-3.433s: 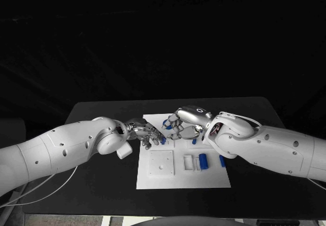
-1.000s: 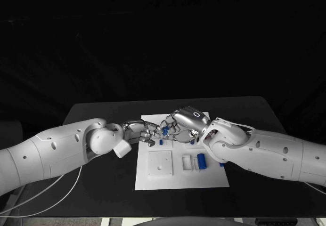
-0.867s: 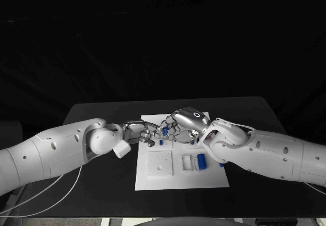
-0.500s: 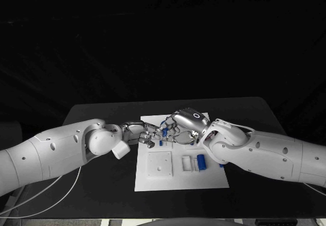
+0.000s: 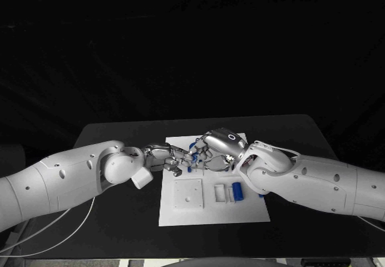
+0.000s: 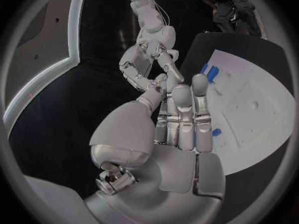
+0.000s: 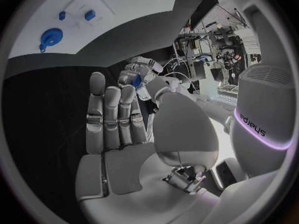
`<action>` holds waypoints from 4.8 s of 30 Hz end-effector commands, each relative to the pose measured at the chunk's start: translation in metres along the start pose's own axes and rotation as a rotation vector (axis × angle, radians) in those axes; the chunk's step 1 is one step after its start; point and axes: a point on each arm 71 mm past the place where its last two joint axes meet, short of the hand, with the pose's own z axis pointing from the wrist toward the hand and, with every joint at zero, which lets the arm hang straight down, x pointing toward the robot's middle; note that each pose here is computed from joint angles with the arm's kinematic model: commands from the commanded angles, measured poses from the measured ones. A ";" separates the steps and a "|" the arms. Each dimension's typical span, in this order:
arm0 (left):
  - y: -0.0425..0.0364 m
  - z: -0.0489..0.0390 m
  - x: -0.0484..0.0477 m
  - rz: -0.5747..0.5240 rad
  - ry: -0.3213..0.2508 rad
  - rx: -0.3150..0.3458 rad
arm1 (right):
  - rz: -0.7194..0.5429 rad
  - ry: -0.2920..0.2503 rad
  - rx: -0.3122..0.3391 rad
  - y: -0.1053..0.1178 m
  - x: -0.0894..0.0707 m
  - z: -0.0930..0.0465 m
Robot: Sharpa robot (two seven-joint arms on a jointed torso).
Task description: Assemble the parts on the task board
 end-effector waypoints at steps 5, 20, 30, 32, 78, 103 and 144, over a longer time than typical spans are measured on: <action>0.0044 0.0034 0.0108 0.054 0.075 -0.039 | 0.005 -0.028 0.023 -0.004 -0.005 0.001; 0.0070 0.0028 0.0105 0.100 0.092 -0.071 | 0.007 -0.029 0.029 -0.005 -0.005 0.000; 0.0083 0.0016 0.0089 0.123 0.100 -0.082 | 0.012 -0.032 0.035 -0.005 -0.006 0.000; 0.0085 0.0014 0.0083 0.128 0.097 -0.084 | 0.021 -0.033 0.036 -0.006 -0.006 -0.001; 0.0043 -0.0064 -0.0237 0.027 -0.195 -0.007 | 0.106 0.003 0.045 -0.010 -0.005 -0.010; 0.0027 -0.0061 -0.0154 -0.045 -0.258 0.054 | 0.045 -0.158 0.151 -0.012 -0.006 -0.008; 0.0001 -0.0017 -0.0033 -0.121 -0.264 0.119 | 0.038 -0.185 0.122 -0.003 0.003 -0.004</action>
